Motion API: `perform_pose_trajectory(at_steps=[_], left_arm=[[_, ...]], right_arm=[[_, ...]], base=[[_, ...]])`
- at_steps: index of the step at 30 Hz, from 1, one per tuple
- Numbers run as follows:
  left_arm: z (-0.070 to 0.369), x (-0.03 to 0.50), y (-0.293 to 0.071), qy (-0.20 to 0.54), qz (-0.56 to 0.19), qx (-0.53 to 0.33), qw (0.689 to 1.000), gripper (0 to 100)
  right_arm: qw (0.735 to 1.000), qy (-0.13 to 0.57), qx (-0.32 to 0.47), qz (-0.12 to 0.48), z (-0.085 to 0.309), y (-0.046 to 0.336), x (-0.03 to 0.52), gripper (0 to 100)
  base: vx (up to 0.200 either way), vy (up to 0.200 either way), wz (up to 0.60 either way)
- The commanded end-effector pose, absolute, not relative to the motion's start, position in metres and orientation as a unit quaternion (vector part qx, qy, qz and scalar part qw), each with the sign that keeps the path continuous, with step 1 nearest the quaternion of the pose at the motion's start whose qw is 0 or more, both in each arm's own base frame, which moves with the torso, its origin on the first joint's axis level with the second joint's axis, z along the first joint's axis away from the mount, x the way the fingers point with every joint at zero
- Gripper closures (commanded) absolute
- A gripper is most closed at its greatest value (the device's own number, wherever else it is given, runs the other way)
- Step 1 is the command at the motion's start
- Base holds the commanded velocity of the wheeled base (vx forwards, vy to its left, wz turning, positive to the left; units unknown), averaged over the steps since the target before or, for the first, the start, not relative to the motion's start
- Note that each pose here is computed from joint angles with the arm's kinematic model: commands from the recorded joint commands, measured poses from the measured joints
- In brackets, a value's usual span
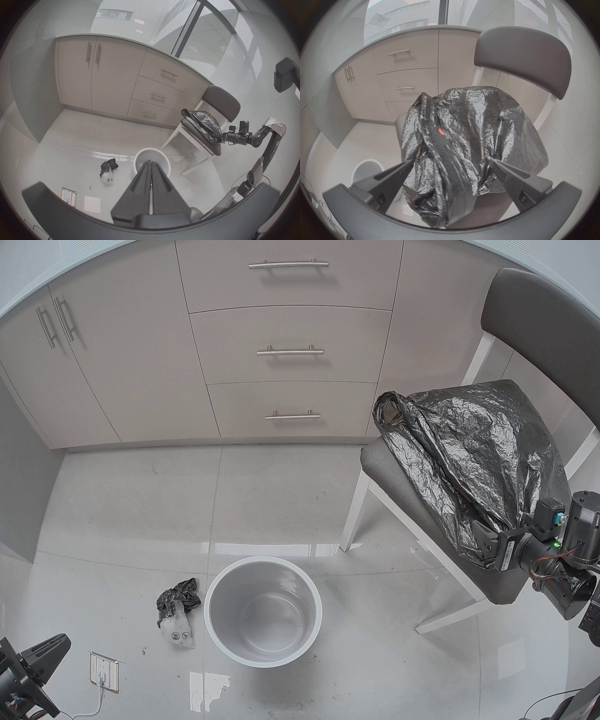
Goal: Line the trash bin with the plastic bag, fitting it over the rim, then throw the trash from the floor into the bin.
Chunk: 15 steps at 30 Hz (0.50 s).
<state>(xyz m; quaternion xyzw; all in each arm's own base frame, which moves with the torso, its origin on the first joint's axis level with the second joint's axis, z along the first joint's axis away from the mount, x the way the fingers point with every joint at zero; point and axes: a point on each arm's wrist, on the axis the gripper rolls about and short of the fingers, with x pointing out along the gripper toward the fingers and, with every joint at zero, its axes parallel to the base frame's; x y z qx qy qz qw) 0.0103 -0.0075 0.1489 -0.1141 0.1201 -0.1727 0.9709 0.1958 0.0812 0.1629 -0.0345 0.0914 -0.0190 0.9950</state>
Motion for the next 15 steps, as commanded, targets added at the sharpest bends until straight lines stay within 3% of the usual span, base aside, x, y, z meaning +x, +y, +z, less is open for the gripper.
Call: perform_pose_trajectory(at_steps=[1,15], left_arm=[[0.1490,0.0100,-0.0074,0.119,-0.173,-0.114,0.971,100],[0.1486,0.0098,-0.0074,0.119,-0.174,-0.114,0.971,100]], right_arm=[[0.994,0.094,-0.035,-0.032,0.1611,0.0745,0.1936,0],[0.992,0.111,-0.039,-0.038,0.1521,0.0725,0.1955,0]], base=[[0.000,0.000,0.00],[0.000,0.000,0.00]])
